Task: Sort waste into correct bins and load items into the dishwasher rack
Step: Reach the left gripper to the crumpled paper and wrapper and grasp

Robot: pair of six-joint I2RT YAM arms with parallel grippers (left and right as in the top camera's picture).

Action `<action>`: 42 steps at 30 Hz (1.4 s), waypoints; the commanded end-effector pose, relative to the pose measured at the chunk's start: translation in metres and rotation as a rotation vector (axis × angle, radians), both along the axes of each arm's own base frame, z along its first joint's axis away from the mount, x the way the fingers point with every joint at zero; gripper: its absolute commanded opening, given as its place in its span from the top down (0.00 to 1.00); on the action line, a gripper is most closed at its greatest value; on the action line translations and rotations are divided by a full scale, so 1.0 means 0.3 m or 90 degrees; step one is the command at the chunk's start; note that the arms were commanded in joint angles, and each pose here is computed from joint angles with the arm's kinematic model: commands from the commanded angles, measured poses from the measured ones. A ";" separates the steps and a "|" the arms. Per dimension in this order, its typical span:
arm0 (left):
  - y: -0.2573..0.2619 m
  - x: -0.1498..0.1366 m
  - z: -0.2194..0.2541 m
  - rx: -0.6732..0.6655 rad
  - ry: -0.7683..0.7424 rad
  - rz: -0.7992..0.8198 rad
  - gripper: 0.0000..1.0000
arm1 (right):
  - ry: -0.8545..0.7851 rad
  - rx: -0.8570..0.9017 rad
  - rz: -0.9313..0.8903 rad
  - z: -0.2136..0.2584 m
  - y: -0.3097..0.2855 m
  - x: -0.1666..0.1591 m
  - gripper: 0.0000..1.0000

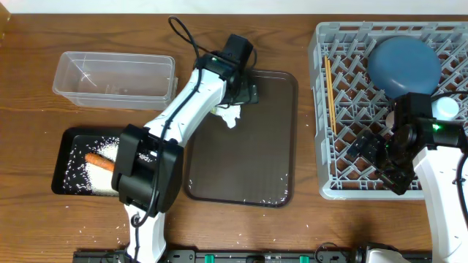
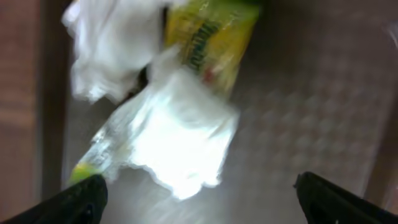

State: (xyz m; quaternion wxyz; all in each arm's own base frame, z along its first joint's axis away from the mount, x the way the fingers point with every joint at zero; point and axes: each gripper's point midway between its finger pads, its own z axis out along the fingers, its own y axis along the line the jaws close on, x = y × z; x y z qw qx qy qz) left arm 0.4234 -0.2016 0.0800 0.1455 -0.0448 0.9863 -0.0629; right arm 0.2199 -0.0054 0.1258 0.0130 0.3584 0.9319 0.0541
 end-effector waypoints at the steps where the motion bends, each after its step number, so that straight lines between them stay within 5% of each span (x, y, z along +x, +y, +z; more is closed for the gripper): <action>1: -0.043 0.027 0.019 -0.012 -0.030 -0.023 0.04 | -0.004 -0.002 -0.011 0.004 -0.004 -0.002 0.01; 17: 0.020 0.031 -0.139 0.166 -0.036 -0.072 0.05 | -0.004 -0.002 -0.011 0.004 -0.004 -0.002 0.01; 23: 0.022 0.030 -0.152 0.169 -0.032 -0.072 0.24 | -0.004 -0.002 -0.011 0.004 -0.004 -0.002 0.01; 29: 0.022 0.029 -0.153 0.169 -0.030 -0.072 0.55 | -0.004 -0.002 -0.011 0.004 -0.004 -0.002 0.01; 32: 0.022 0.029 -0.152 0.169 -0.031 -0.072 0.54 | -0.004 -0.002 -0.011 0.004 -0.004 -0.002 0.01; 35: 0.023 0.027 -0.155 0.170 -0.030 -0.072 0.41 | -0.004 -0.002 -0.011 0.004 -0.004 -0.002 0.01; 42: 0.030 0.014 -0.177 0.174 -0.022 -0.073 0.49 | -0.004 -0.002 -0.011 0.004 -0.004 -0.002 0.01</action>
